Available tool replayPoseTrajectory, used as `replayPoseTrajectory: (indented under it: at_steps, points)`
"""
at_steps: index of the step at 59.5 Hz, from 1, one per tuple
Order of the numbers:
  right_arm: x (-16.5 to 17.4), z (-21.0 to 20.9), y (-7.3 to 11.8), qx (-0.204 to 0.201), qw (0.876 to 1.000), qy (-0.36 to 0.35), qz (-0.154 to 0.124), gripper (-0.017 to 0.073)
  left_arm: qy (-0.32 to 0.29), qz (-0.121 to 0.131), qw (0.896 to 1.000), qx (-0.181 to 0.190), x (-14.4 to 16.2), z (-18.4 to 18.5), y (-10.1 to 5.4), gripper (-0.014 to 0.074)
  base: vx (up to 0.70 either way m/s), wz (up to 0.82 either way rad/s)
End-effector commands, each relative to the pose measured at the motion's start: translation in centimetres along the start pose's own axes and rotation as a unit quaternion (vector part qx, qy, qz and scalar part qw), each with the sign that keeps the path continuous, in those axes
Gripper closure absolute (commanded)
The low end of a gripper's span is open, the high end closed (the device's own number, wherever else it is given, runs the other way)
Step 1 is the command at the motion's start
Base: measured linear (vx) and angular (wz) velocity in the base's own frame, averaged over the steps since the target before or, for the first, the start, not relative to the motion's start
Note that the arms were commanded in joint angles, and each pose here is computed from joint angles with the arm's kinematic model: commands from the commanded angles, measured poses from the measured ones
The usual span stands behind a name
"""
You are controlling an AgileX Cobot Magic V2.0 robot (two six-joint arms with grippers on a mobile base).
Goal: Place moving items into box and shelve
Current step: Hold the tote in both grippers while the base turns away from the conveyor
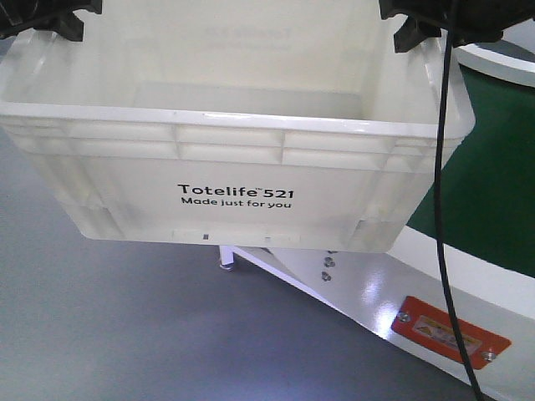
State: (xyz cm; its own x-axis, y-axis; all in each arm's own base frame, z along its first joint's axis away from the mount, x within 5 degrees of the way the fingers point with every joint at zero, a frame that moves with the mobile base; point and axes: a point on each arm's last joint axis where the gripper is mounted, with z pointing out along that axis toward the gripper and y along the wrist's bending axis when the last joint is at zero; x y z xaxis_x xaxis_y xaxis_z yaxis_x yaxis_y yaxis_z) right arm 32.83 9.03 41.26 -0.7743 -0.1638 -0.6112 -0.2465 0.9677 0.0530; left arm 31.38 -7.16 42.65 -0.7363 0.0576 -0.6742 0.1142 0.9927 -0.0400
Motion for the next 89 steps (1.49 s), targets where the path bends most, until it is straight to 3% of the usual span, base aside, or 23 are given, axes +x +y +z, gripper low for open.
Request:
replayPoseTrajectory:
  at_steps: [1, 89]
  points:
    - [-1.46, -3.97, 1.01, -0.036, 0.993, -0.108, -0.009, 0.0572, -0.118, -0.007, 0.992, 0.034, -1.91, -3.85, -0.49, 0.0610, -0.14, 0.56]
    - [-1.45, -3.97, 0.97, -0.034, 0.994, -0.107, -0.010, 0.0572, -0.118, -0.007, 0.992, 0.034, -1.91, -3.85, -0.49, 0.0610, -0.12, 0.68]
